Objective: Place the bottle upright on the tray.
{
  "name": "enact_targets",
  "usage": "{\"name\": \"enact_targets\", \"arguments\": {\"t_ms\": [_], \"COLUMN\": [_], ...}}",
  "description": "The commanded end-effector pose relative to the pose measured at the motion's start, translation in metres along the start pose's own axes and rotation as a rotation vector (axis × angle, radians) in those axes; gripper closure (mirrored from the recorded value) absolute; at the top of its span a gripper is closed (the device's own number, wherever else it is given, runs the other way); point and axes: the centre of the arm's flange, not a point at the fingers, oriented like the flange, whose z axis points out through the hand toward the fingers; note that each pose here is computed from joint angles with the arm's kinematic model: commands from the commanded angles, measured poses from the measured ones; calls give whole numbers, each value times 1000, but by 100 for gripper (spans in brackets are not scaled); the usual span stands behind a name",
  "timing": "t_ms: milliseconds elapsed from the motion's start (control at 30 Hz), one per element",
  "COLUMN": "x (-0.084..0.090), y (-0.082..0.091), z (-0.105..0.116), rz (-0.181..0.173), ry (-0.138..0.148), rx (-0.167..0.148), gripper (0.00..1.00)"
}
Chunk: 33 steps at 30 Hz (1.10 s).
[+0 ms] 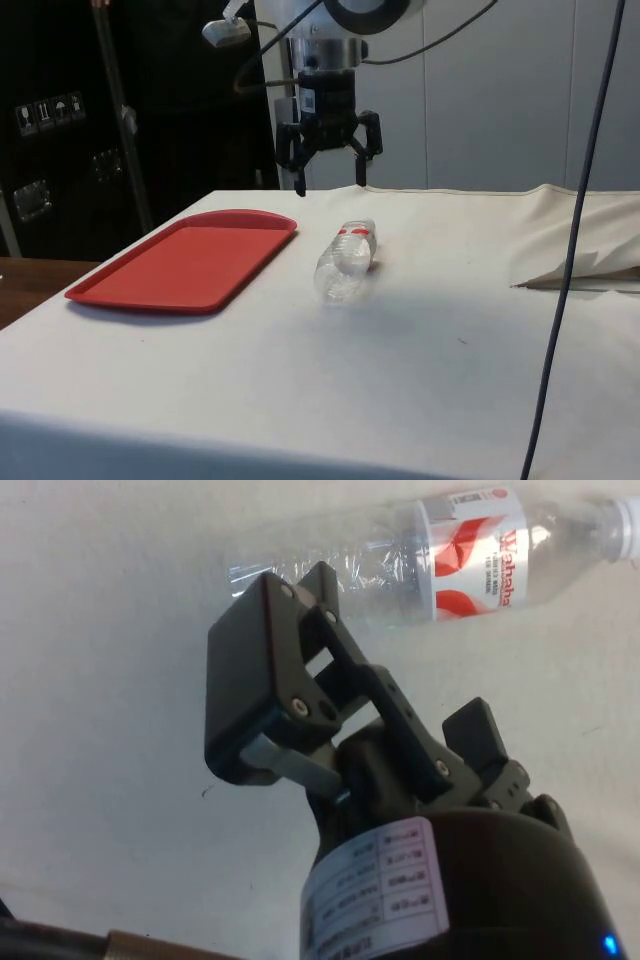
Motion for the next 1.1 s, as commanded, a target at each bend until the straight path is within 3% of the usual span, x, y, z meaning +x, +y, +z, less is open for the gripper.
{"name": "enact_targets", "arguments": {"t_ms": [0,167,200,367,433,700,767,833,1000,1033,1067], "x": [0,-1,0,0,1,-1,1,-1,-1,0,-1], "y": [0,0,0,0,0,0,1,0,0,1,0], "z": [0,0,0,-1,0,1,1,4,6,6,6], "rz": [15,49,40,82,80,135,132,157,182,176,187], "ry": [-2,-8,-3,-22,-19,-53,-47,-68,-86,-77,-89], "rx": [6,12,4,24,19,51,40,61,74,57,76], "gripper": [0,0,0,0,0,0,0,0,0,0,0]}}
